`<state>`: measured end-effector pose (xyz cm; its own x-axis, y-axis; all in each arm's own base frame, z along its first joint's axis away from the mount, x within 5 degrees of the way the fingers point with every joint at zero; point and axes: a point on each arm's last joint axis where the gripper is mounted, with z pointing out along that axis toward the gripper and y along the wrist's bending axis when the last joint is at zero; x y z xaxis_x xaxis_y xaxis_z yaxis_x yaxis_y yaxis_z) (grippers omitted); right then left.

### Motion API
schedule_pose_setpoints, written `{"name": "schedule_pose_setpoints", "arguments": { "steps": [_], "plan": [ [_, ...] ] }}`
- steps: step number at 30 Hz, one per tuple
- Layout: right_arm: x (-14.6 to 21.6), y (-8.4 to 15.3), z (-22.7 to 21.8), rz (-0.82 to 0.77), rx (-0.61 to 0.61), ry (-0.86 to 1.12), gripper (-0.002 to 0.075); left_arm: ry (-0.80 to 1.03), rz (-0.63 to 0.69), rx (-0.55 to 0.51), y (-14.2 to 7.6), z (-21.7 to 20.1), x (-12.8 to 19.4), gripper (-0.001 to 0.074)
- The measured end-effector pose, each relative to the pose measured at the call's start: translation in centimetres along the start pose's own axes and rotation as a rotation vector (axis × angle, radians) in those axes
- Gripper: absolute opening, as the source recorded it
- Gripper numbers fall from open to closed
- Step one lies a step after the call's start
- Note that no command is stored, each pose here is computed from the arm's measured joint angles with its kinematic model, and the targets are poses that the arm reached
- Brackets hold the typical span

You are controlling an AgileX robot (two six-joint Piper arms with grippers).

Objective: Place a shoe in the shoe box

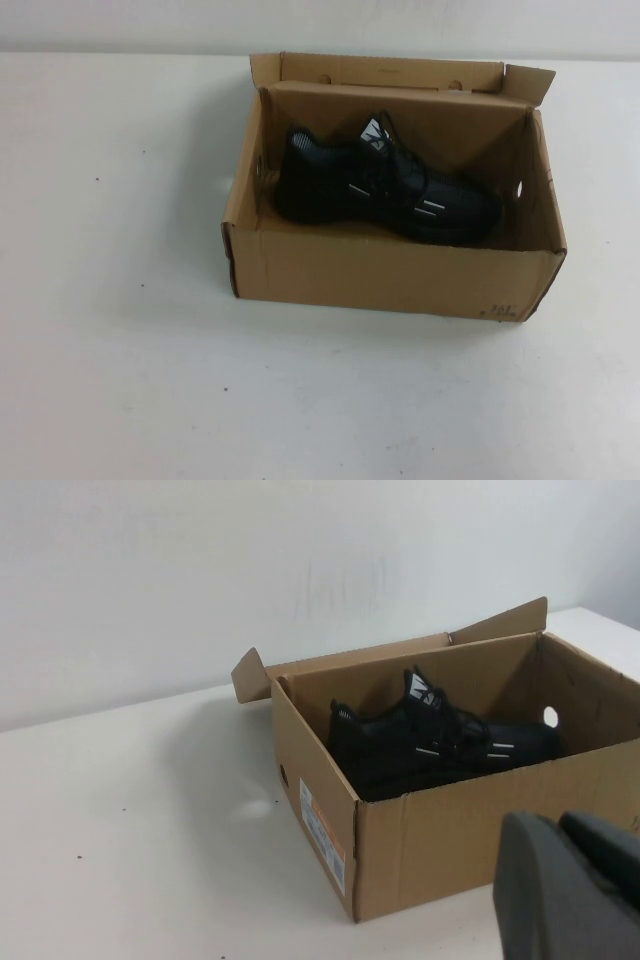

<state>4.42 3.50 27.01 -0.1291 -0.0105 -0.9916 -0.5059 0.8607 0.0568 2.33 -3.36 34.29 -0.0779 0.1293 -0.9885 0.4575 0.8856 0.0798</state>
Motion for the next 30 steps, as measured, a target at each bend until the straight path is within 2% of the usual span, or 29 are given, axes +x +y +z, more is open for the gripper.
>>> {"name": "schedule_pose_setpoints", "arguments": {
  "steps": [13, 24, 30],
  "plan": [
    [1.1, 0.6, -0.1, 0.0, -0.064, 0.122, -0.0015, 0.002, 0.0, 0.001, 0.0, 0.0, 0.0, -0.0001],
    [1.3, 0.7, -0.1, 0.0, -0.074, 0.143, -0.0017, 0.002, 0.002, 0.001, 0.0, 0.0, 0.0, -0.0001],
    [1.3, 0.7, -0.1, 0.0, -0.074, 0.143, -0.0017, 0.035, 0.002, -0.017, 0.2, 0.6, 1.6, -0.0001]
  ]
}}
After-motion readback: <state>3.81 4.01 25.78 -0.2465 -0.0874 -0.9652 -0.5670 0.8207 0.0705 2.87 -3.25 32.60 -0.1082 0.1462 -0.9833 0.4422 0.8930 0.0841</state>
